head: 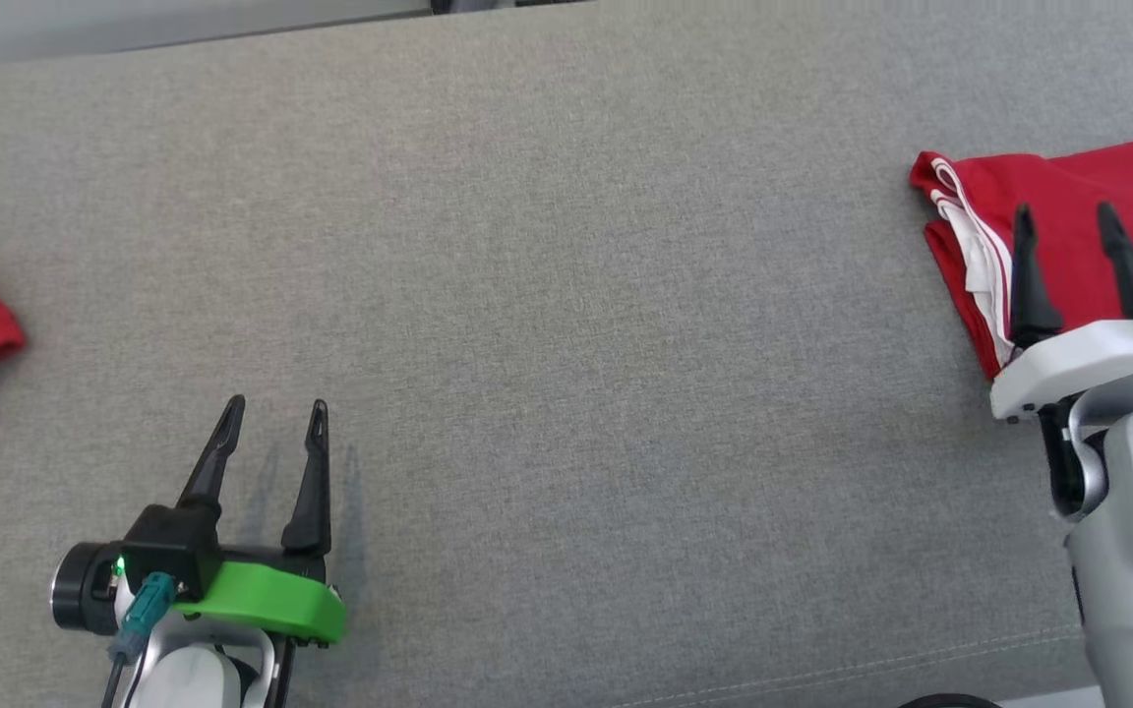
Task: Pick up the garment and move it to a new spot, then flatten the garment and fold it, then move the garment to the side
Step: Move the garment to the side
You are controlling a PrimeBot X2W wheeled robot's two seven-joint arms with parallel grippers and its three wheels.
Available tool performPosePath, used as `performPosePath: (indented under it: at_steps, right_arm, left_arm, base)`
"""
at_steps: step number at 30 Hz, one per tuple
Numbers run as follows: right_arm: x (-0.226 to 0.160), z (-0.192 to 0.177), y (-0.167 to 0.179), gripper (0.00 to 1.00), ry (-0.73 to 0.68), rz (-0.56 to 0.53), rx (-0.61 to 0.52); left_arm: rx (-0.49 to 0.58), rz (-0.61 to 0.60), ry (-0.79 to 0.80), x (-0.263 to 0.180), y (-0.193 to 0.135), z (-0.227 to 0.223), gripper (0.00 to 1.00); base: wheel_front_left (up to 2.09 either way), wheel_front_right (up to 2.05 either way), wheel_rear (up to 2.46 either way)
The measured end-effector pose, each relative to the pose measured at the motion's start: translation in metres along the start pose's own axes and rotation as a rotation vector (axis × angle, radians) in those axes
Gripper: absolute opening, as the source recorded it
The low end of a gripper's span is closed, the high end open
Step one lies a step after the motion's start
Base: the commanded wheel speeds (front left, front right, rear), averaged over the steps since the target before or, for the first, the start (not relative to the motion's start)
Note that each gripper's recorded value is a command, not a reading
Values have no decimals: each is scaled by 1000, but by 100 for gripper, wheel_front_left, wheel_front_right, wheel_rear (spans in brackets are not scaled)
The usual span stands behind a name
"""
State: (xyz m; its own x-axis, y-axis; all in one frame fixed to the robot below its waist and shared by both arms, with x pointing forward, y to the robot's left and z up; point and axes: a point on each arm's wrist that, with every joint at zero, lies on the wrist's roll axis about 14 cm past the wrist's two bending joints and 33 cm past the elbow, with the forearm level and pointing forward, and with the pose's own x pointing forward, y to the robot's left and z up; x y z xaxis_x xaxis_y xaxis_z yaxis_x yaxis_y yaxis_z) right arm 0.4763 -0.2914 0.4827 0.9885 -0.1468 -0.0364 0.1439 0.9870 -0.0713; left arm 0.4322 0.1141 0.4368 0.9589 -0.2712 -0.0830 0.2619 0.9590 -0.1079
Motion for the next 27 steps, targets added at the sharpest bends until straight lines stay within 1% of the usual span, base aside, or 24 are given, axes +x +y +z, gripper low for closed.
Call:
performPosePath:
  at_steps: [2, 4, 5, 6, 8, 12, 19, 27]
  right_arm:
    - [-5, 10, 16, 100, -37, 28, 56]
    - [-12, 16, 33, 100, -57, 65, 88]
    - [-17, 15, 42, 100, -56, 83, 102]
    - [-28, 13, 58, 100, -48, 122, 123]
    - [-39, 10, 71, 100, -38, 161, 125]
    - [-58, 9, 95, 100, -30, 217, 162]
    - [-91, 3, 118, 100, -8, 274, 191]
    - [-114, 4, 120, 100, -18, 285, 204]
  left_arm:
    - [-4, 31, -4, -8, 6, 3, 100]
    - [-4, 65, -14, -16, 15, 8, 100]
    - [-5, 78, -13, -21, 17, 8, 100]
    - [-9, 96, -5, -31, 20, 6, 100]
    - [-14, 112, 1, -41, 21, 5, 100]
    - [-13, 151, -15, -58, 29, 11, 100]
    - [-10, 233, -50, -87, 49, 22, 100]
    - [-16, 269, -63, -109, 55, 24, 100]
  base:
    - [0, 0, 0]
    - [0, 0, 0]
    - [0, 0, 0]
    - [0, 0, 0]
    - [0, 0, 0]
    - [0, 0, 0]
    - [0, 0, 0]
    - [0, 0, 0]
